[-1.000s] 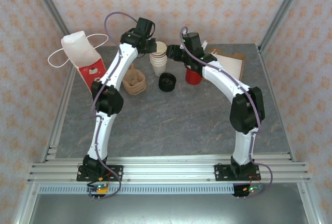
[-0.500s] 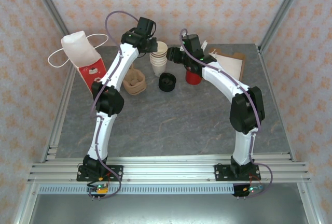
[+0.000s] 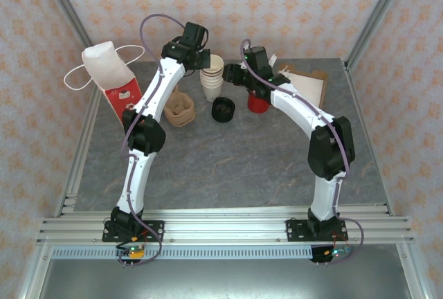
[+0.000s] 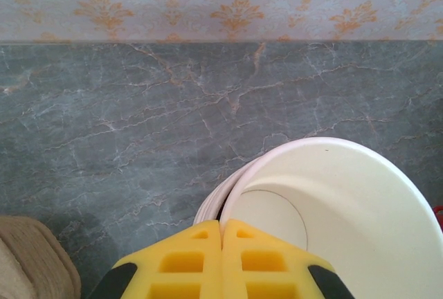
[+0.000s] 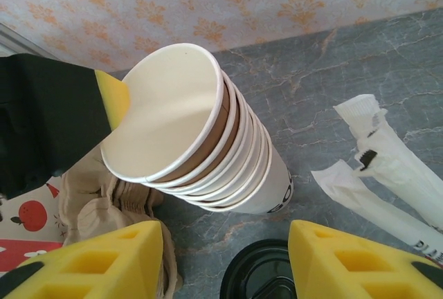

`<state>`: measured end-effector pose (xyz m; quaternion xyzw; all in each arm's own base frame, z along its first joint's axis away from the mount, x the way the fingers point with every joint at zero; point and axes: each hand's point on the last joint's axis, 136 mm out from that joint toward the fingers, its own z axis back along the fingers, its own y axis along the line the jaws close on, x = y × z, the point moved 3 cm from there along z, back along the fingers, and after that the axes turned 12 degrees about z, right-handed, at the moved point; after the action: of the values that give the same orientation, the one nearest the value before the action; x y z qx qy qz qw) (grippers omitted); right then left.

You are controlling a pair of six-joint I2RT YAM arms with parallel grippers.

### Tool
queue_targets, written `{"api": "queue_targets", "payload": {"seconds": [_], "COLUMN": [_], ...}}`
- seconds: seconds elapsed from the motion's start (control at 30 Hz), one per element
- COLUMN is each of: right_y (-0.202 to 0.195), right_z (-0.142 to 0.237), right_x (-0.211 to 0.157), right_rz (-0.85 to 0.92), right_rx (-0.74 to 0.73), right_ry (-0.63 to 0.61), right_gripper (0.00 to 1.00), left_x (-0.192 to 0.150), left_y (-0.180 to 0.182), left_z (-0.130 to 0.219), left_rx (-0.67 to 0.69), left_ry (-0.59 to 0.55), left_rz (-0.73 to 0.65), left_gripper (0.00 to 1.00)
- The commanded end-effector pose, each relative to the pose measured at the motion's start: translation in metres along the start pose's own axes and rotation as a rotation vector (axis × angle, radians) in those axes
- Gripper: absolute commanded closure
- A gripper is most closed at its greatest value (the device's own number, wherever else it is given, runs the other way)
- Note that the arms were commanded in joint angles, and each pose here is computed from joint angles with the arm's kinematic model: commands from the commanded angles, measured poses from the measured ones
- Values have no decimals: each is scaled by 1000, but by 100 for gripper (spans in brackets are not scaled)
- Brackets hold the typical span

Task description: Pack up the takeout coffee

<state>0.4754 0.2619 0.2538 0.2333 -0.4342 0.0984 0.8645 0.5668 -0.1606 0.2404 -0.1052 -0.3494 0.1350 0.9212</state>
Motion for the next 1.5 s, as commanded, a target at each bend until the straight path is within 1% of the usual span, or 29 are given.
{"api": "queue_targets", "payload": {"seconds": [0.0, 0.17, 0.3, 0.37, 0.43, 0.5, 0.57, 0.6, 0.63, 0.67, 0.77, 0.87, 0.9, 1.03, 1.17, 1.3, 1.47], "right_y": [5, 10, 9, 5, 1, -3, -7, -11, -15, -18, -26, -34, -36, -43, -58, -65, -68], "right_z": [32, 60, 87, 101, 116, 129, 142, 146, 149, 151, 148, 135, 129, 117, 121, 124, 126], "right_x": [22, 32, 34, 29, 17, -1, -17, -27, -38, -44, -65, -74, -77, -81, -82, -88, -95], "right_rz": [17, 33, 63, 87, 115, 136, 140, 137, 132, 126, 116, 111, 108, 125, 142, 139, 143], "right_rx": [-3, -2, -32, -55, -81, -90, -97, -107, -117, -126, -153, -177, -181, -221, -293, -316, -325], "right_ry": [-64, -107, -133, -127, -112, -87, -70, -58, -39, -25, 18, 44, 54, 76, 79, 90, 108], "right_gripper": [46, 37, 28, 25, 23, 21, 21, 20, 20, 20, 20, 20, 20, 20, 20, 19, 20], "left_x": [37, 55, 64, 65, 59, 44, 18, 3, -13, -26, -77, -126, -142, -198, -234, -265, -287], "left_y": [-19, -22, -24, -26, -28, -25, -21, -17, -13, -7, 20, 44, 47, 41, 27, 11, 10], "left_z": [54, 84, 115, 136, 158, 174, 181, 193, 197, 205, 214, 205, 200, 169, 145, 123, 110], "left_rx": [-96, -124, -146, -167, -191, -193, -188, -201, -218, -227, -244, -238, -239, -241, -202, -203, -179], "left_ry": [-137, -205, -248, -253, -232, -190, -138, -132, -129, -137, -139, -131, -125, -75, -45, 2, 35], "left_rz": [85, 126, 119, 108, 83, 51, 8, -9, -17, -13, 35, 77, 77, 44, -50, -108, -145], "left_gripper": [100, 100, 100, 100, 100, 100, 100, 100, 100, 100, 100, 100, 100, 100, 100, 100, 100]}}
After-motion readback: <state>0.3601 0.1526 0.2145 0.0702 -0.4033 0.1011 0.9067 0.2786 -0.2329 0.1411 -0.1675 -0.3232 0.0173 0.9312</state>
